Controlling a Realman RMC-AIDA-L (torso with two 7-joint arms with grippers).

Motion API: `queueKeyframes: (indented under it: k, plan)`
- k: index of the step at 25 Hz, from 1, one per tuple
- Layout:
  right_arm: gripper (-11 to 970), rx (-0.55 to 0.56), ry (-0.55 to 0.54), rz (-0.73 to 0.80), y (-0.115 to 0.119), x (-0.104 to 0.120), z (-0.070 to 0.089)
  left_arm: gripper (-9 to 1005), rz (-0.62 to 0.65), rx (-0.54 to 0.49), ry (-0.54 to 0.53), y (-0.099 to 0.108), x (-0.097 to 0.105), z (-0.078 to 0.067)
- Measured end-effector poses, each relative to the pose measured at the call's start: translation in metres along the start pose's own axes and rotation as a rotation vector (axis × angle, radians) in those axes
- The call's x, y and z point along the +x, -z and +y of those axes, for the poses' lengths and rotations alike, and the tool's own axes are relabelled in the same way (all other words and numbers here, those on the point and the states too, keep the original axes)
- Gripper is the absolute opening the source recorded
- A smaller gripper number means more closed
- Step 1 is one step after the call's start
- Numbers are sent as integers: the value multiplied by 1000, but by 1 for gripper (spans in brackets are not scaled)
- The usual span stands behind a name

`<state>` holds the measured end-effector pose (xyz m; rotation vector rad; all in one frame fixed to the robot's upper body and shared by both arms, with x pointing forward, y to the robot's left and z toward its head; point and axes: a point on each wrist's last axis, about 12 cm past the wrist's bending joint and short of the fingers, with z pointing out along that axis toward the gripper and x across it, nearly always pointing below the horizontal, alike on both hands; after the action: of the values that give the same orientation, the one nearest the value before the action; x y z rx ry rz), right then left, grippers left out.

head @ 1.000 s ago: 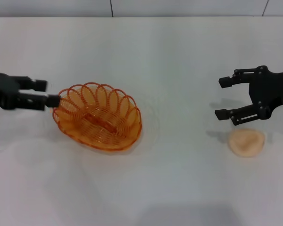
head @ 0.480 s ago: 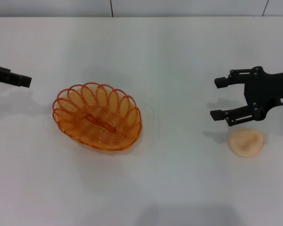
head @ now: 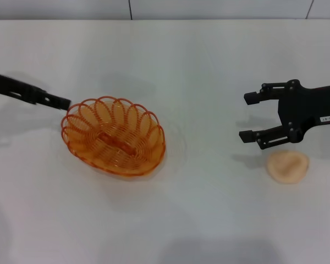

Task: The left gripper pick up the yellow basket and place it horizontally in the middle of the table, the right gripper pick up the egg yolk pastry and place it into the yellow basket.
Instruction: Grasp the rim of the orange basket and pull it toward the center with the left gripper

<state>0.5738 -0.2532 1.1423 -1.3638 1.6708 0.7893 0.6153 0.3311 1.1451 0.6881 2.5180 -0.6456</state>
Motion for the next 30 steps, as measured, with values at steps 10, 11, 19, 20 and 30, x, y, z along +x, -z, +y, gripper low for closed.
queueKeyframes:
  k: [10, 11, 19, 20, 30]
  plan:
    - [856, -6, 9, 5, -3, 1, 1, 816, 23, 2, -17, -39, 2, -13]
    - [856, -4, 10, 4, -3, 1, 1, 810, 23, 4, -19, -40, 1, -14]
    - [856, 13, 9, 4, -2, 1, -1, 761, 26, 15, -23, -45, 1, -18]
    - [856, 15, 7, 5, -3, 2, -1, 755, 26, 15, -24, -45, 1, -18]
    - [855, 13, 0, 4, -4, 3, -1, 406, 28, 14, -19, -45, 3, -17]
